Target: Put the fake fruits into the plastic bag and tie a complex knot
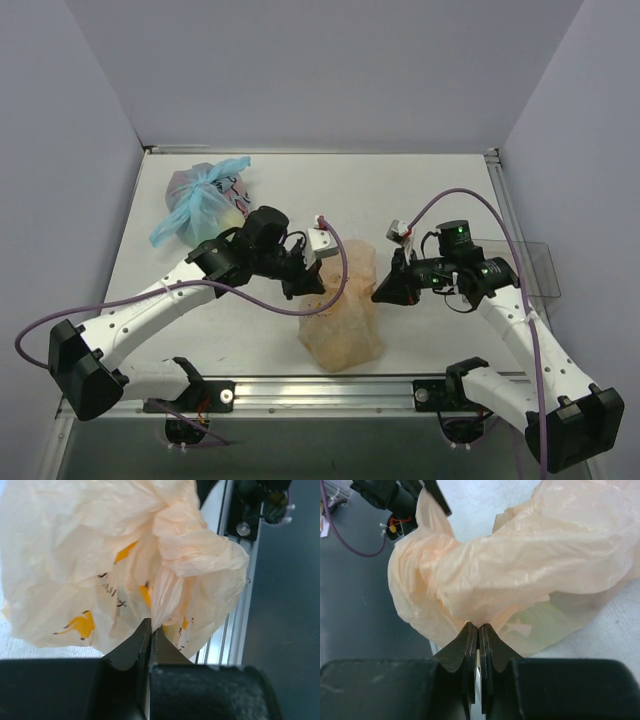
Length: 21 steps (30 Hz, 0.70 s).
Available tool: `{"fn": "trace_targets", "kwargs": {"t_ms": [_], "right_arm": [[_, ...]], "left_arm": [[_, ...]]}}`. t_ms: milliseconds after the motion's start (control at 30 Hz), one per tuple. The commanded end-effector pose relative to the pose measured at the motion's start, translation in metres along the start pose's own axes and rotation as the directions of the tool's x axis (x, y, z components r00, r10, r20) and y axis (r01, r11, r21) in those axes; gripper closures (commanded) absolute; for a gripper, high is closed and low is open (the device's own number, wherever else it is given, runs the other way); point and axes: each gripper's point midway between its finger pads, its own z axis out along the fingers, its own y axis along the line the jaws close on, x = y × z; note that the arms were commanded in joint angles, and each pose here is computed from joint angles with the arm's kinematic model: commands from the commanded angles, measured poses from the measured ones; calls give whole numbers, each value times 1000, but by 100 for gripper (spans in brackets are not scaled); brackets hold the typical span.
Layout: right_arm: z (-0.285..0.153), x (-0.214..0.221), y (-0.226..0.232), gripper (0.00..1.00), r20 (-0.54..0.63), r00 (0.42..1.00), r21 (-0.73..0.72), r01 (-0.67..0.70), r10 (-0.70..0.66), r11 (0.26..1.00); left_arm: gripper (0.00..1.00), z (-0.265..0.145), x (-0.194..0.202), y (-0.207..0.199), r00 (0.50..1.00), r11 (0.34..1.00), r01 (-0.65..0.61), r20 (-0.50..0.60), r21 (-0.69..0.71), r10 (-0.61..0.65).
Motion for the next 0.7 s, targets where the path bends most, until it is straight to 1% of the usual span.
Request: {"fn": "trace_targets", "kwargs": {"t_ms": [0,100,267,367,400,433,533,667], "right_arm": [[-13,1,-7,100,-16,998,60,66,-65,996],[-22,5,-15,100,-32,997,102,68,-65,992],[-37,15,-29,100,-85,992,159,109,-97,981],[-43,23,-40,100,-121,986,189,138,-116,972],[-44,27,-44,100,-136,984,203,144,-118,969],[-44,34,-47,100,-155,982,206,141,-110,968],[-47,49,-60,100,-213,968,225,183,-135,957],[-47,68,-70,100,-270,951,224,212,-149,951]], "left_arm": [[100,-19,-3,24,994,992,92,67,-88,-86],[100,-29,11,40,988,976,147,70,-158,-138],[100,-40,35,51,985,956,172,53,-237,-164],[100,-49,57,66,979,927,203,36,-316,-202],[100,-53,60,67,977,921,211,38,-327,-210],[100,-54,70,69,975,918,214,18,-334,-221],[100,-60,89,77,970,899,225,-1,-377,-244],[100,-64,103,81,967,888,225,-23,-401,-255]]}}
